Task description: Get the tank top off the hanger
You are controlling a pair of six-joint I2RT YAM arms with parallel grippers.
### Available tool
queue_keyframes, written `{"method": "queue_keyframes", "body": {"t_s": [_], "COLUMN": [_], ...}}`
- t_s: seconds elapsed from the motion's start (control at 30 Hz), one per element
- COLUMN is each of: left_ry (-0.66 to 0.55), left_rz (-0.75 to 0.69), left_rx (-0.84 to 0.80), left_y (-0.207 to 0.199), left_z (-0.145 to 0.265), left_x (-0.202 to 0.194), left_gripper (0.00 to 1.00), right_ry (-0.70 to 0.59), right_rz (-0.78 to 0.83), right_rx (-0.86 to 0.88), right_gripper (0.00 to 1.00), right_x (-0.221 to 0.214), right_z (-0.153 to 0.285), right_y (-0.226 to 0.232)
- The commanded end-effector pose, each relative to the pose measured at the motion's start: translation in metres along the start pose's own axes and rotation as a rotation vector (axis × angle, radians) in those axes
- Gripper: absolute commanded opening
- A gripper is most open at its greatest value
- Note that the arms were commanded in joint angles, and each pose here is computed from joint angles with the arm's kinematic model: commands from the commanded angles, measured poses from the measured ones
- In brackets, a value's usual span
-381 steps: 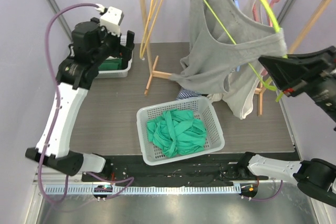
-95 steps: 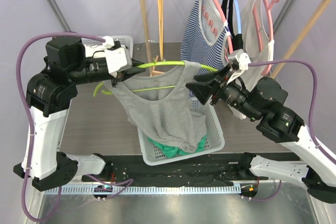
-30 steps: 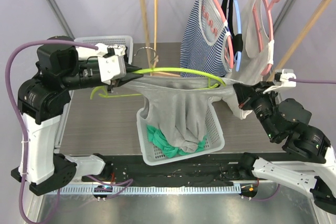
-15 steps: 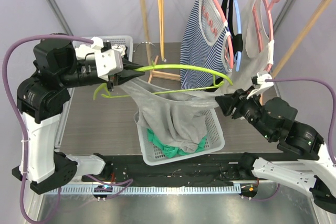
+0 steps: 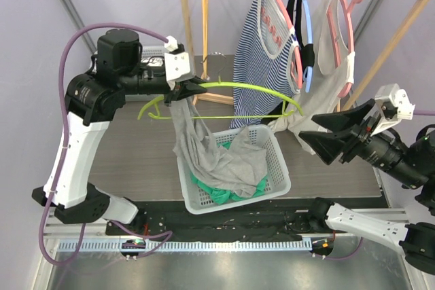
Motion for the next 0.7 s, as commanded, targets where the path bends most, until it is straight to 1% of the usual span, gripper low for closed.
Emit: {"method": "queue_keyframes", "body": {"t_s": [0.0,0.03,0.1,0.17,0.27,0.3,0.57,0.67], "left_ry": [-0.076,-0.068,-0.068,-0.072,-0.080,-0.085,-0.106,-0.121], "left_rz": [-0.108,-0.092,-0.086,-0.094,-0.090,-0.091,-0.088,-0.077], "left_rx": [-0.021,-0.042,-0.065,-0.077,-0.090,-0.094,-0.118,-0.123], "left_y": [-0.010,-0.014,-0.020,-0.024,-0.028,-0.029,-0.032,-0.032], "left_z": [0.011,0.010,0.011,0.012,0.014,0.016,0.016,0.017], "left_x": [0.027,0.024,0.025,0.027,0.029,0.031,0.036,0.040], "left_gripper": [0.00,0.00,0.00,0.00,0.00,0.00,0.00,0.00], "right_ry": [0.013,0.029,0.073,0.124,0.158,0.170,0.220,0.239], "right_rz": [0.122,0.156,0.165,0.210,0.226,0.225,0.218,0.216], "right_rx": [0.026,0.020,0.016,0.012,0.018,0.048,0.068,0.066], "right_gripper": [0.64,0.64,0.64,0.63,0.63,0.63,0.63,0.60], "right_x": [0.016,0.016,0.018,0.014,0.009,0.007,-0.006,-0.011], "right_z": [-0.017,-0.021,-0.039,-0.054,-0.065,-0.066,-0.071,-0.070], "right_y": [0.006,0.005,0.008,0.006,0.006,0.008,0.006,0.004]}}
Point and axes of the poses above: each gripper's point midway between its finger pads, its own z axis back along the fingers, its own y axis along the line the jaws close on, x = y × z, the point moved 9 cm from there along z, back along the fingers, and after that the axes turned 13 degrees about -z, right-handed, at the moved point
